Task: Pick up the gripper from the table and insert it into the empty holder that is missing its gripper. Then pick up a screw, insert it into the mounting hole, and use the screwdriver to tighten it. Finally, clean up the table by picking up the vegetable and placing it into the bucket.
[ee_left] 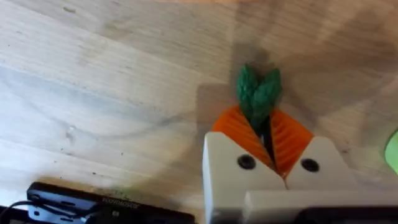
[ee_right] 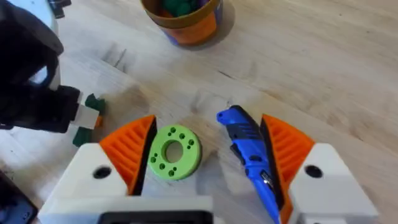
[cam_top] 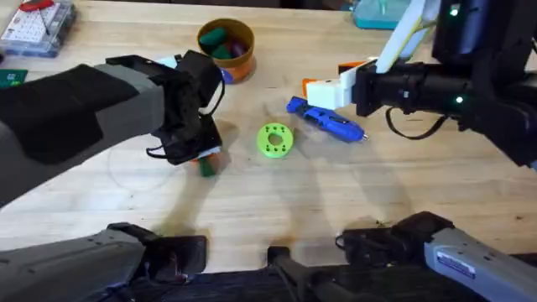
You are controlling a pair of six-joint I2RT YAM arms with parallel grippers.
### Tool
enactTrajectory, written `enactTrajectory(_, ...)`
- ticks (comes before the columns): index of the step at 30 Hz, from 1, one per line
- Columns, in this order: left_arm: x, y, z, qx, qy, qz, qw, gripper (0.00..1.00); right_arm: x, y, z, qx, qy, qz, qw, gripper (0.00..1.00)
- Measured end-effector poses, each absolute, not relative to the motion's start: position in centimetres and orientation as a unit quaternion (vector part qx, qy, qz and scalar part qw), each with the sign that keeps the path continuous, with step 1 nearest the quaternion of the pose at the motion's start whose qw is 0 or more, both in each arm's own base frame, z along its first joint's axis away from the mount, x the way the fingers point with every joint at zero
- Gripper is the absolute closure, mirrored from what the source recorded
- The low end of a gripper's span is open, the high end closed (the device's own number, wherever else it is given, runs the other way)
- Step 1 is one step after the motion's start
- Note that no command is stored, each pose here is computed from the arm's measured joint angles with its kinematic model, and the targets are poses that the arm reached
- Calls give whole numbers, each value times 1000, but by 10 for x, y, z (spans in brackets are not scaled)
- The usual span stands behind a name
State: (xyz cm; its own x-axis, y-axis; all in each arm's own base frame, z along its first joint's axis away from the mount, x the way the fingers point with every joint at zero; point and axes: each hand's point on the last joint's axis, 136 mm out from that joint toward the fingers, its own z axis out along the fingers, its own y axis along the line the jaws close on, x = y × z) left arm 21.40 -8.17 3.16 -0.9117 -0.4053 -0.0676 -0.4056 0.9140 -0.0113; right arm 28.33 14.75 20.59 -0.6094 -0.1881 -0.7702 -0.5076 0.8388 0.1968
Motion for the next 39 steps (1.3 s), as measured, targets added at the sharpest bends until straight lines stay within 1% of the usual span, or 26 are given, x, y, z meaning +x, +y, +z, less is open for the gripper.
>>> enactTrajectory(5, 212, -81, 37, -208, 978, 7, 26, 981, 283, 148, 206, -199, 874, 202, 394, 28)
enactTrajectory(7, 221, -84, 45, -209, 977, 0, 37, 981, 283, 147, 206, -199, 874, 202, 395, 28)
enactTrajectory(9, 238, -91, 59, -207, 976, -16, 60, 981, 283, 147, 206, -199, 874, 202, 395, 28)
enactTrajectory(12, 280, -108, 93, -198, 970, -58, 131, 981, 283, 147, 206, -199, 874, 202, 395, 28)
enactTrajectory(16, 346, -127, 151, -187, 940, -116, 261, 981, 283, 147, 206, -199, 874, 202, 395, 28)
enactTrajectory(18, 371, -131, 174, -188, 918, -136, 320, 981, 283, 147, 206, -199, 874, 202, 395, 28)
enactTrajectory(21, 399, -131, 198, -197, 888, -145, 390, 981, 283, 147, 206, -199, 874, 202, 394, 28)
enactTrajectory(23, 412, -129, 204, -205, 874, -142, 418, 981, 283, 148, 206, -199, 874, 203, 395, 28)
enactTrajectory(25, 424, -127, 202, -211, 866, -134, 433, 981, 283, 147, 206, -199, 874, 202, 394, 28)
enactTrajectory(32, 450, -124, 164, -226, 865, -94, 439, 981, 283, 147, 206, -199, 874, 202, 394, 28)
enactTrajectory(33, 452, -124, 159, -227, 865, -90, 439, 966, 283, 147, 206, -199, 874, 202, 395, 28)
enactTrajectory(34, 454, -124, 156, -228, 865, -86, 439, 924, 283, 147, 206, -199, 874, 202, 394, 28)
enactTrajectory(36, 456, -123, 153, -226, 865, -82, 440, 804, 283, 147, 206, -199, 874, 202, 394, 28)
enactTrajectory(38, 458, -123, 152, -227, 864, -81, 442, 531, 283, 147, 206, -199, 874, 202, 394, 28)
enactTrajectory(39, 459, -123, 153, -228, 862, -81, 445, 426, 283, 148, 206, -199, 874, 202, 394, 28)
